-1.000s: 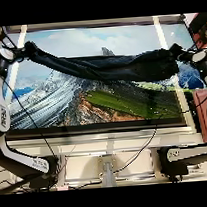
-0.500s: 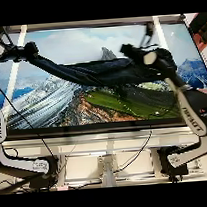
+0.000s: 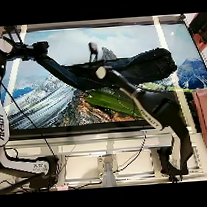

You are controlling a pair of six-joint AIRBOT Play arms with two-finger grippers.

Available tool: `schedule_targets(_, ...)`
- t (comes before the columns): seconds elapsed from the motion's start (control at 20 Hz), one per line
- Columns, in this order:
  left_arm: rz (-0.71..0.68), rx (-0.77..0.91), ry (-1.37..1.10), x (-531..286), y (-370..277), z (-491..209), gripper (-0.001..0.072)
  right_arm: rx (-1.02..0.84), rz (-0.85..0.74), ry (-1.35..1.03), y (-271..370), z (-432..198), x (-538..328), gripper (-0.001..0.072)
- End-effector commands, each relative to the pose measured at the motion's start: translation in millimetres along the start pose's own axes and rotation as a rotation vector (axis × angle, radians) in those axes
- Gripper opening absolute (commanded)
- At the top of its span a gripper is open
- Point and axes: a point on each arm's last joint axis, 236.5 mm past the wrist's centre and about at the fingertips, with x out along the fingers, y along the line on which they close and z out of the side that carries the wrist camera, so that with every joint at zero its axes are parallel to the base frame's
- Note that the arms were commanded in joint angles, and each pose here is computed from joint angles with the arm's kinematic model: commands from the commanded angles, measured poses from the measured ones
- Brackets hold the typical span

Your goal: Fold the clothes and pants, and hang the long-sleeved shirts on hangers.

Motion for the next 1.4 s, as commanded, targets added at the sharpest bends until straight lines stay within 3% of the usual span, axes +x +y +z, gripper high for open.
schedule_targets(0.0,-0.073,0.004,0.003,4.2,-35.8,-3.9,0.0038,0.062,0.04,0.115,20.8,-63.0,35.1,0.0038)
schedule_targets(0.15,-0.118,0.029,-0.021,8.6,-66.9,-2.9,0.0039,0.035,0.034,0.206,25.1,-97.0,40.2,0.0038)
schedule_targets(0.3,-0.157,0.15,-0.006,14.7,-99.3,-15.3,0.0039,-0.032,-0.034,0.235,-5.0,-85.6,31.8,0.004)
schedule_targets(0.45,-0.189,0.199,0.036,29.6,-124.2,-35.3,0.004,-0.031,-0.146,0.232,-70.2,-34.7,5.2,0.004)
schedule_targets(0.7,-0.246,0.215,0.21,86.2,-160.7,-105.3,0.004,0.121,-0.253,0.153,-170.0,61.2,-65.5,0.004)
schedule_targets(1.0,-0.349,0.21,0.486,137.2,-217.0,-226.7,0.0042,0.229,-0.319,0.04,-237.2,132.0,-146.6,0.0041)
schedule_targets(1.05,-0.352,0.223,0.524,139.6,-221.1,-242.8,0.007,0.231,-0.326,0.045,-242.5,135.2,-156.9,0.0041)
schedule_targets(1.1,-0.356,0.233,0.557,138.7,-223.7,-254.3,0.0233,0.207,-0.33,0.056,-247.1,137.2,-166.4,0.0041)
schedule_targets(1.15,-0.359,0.242,0.59,135.5,-224.6,-263.0,0.0526,0.18,-0.334,0.067,-250.3,138.8,-175.2,0.0041)
schedule_targets(1.2,-0.361,0.245,0.612,132.3,-224.1,-267.0,0.0683,0.163,-0.336,0.075,-252.6,140.5,-183.2,0.0041)
schedule_targets(1.35,-0.35,0.229,0.647,125.0,-208.8,-263.0,0.0682,0.125,-0.336,0.088,-249.9,147.0,-206.7,0.0041)
